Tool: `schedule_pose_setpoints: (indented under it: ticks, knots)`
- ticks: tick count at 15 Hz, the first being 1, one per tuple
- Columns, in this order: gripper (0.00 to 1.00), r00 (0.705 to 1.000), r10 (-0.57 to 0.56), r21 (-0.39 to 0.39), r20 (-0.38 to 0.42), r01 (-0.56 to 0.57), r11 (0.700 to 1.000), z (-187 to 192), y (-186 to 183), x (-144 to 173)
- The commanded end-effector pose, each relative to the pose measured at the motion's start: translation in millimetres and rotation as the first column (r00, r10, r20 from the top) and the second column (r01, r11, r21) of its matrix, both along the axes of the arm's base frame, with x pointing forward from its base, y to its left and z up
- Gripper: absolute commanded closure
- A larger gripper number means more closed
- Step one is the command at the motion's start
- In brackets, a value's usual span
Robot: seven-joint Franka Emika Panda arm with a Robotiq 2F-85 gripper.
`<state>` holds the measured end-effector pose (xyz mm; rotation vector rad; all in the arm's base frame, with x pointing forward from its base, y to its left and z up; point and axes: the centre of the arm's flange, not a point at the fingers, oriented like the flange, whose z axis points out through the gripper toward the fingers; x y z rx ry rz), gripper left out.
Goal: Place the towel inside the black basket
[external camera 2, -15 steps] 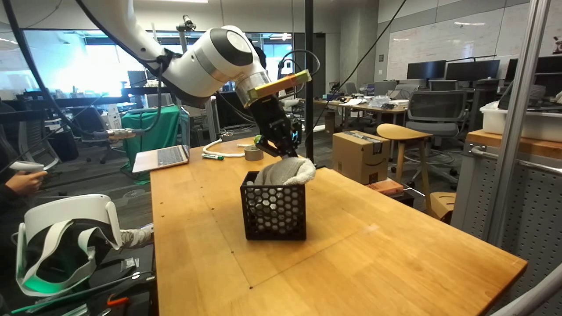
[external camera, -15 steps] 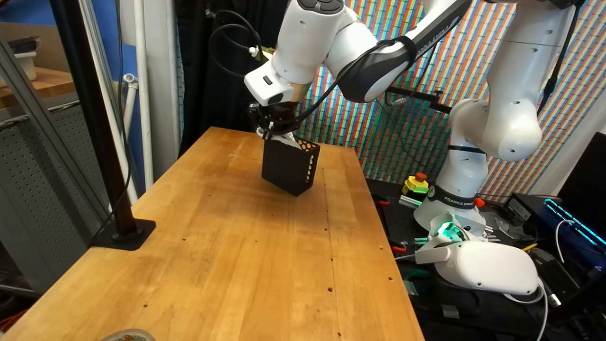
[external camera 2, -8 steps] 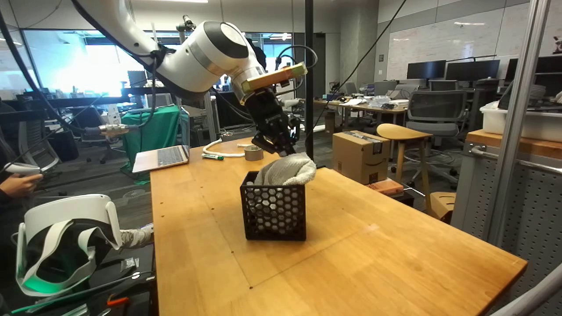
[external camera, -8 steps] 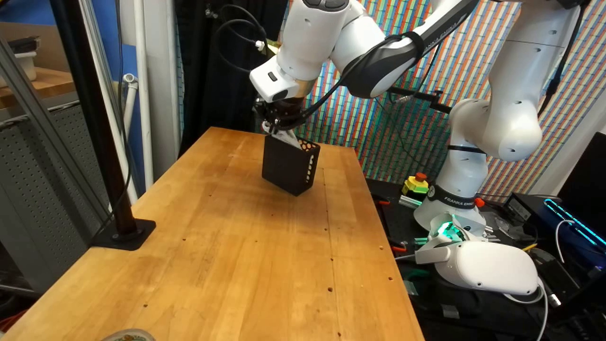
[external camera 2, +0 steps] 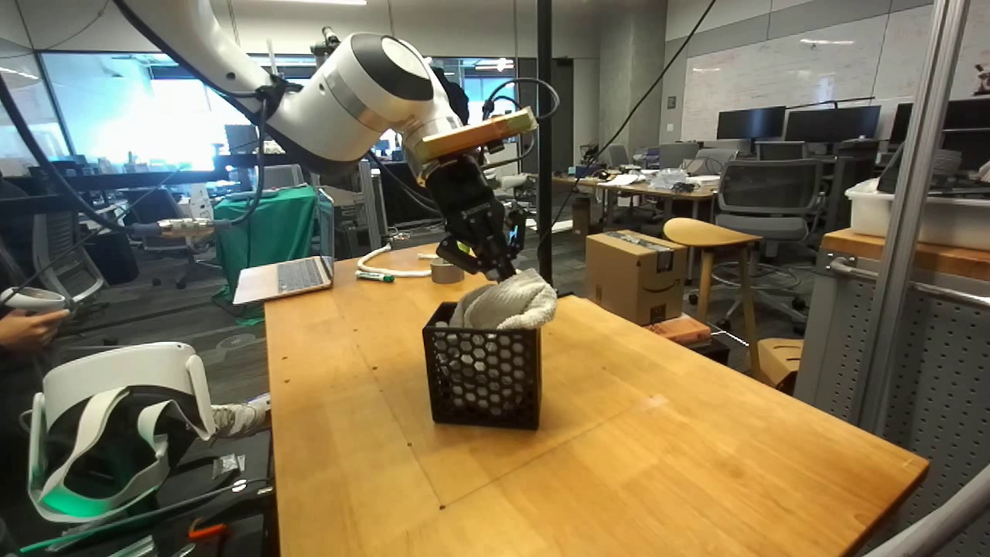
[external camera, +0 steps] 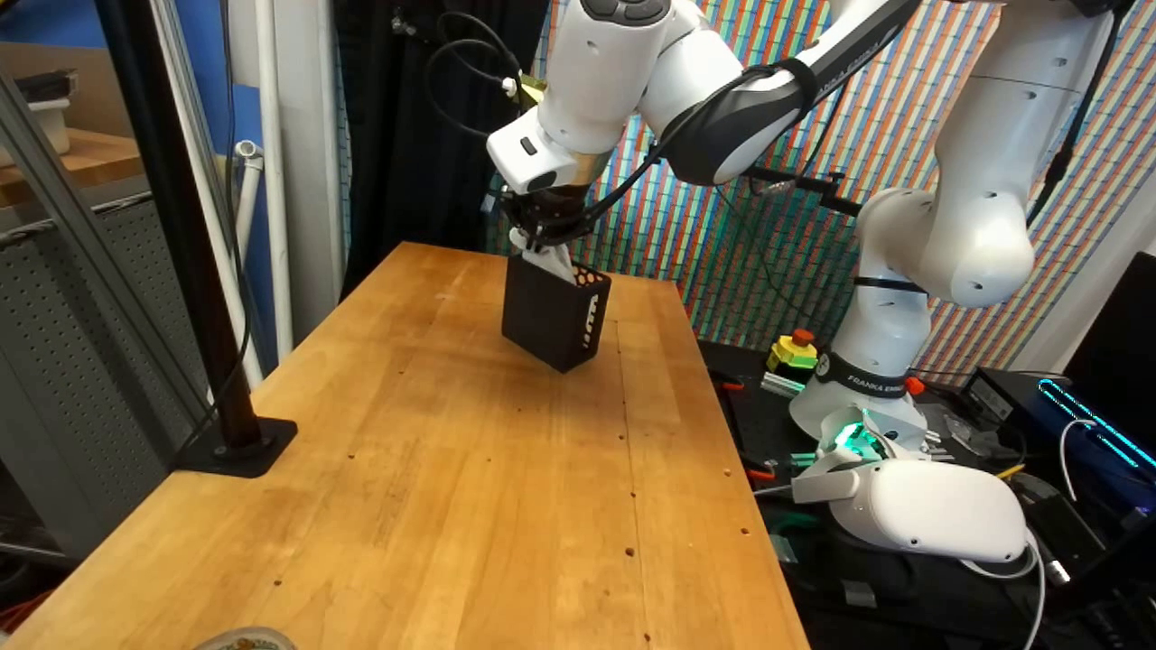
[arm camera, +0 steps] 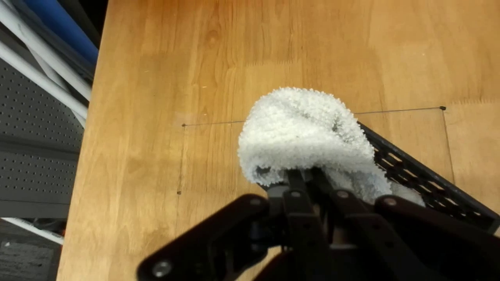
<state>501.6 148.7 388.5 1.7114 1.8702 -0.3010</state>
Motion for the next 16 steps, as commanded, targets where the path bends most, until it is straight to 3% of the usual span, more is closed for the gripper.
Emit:
schedule_pose_setpoints:
  ticks: [1,9,16]
  knots:
    - [0.88,0.999,-0.035,0.013,0.014,0.035,0.999,10,-8,-11]
    - [0.87,0.991,-0.133,0.131,-0.035,0.136,0.982,4,-10,-18]
    - [0.88,0.983,-0.182,0.13,-0.035,0.185,0.974,-5,-21,-20]
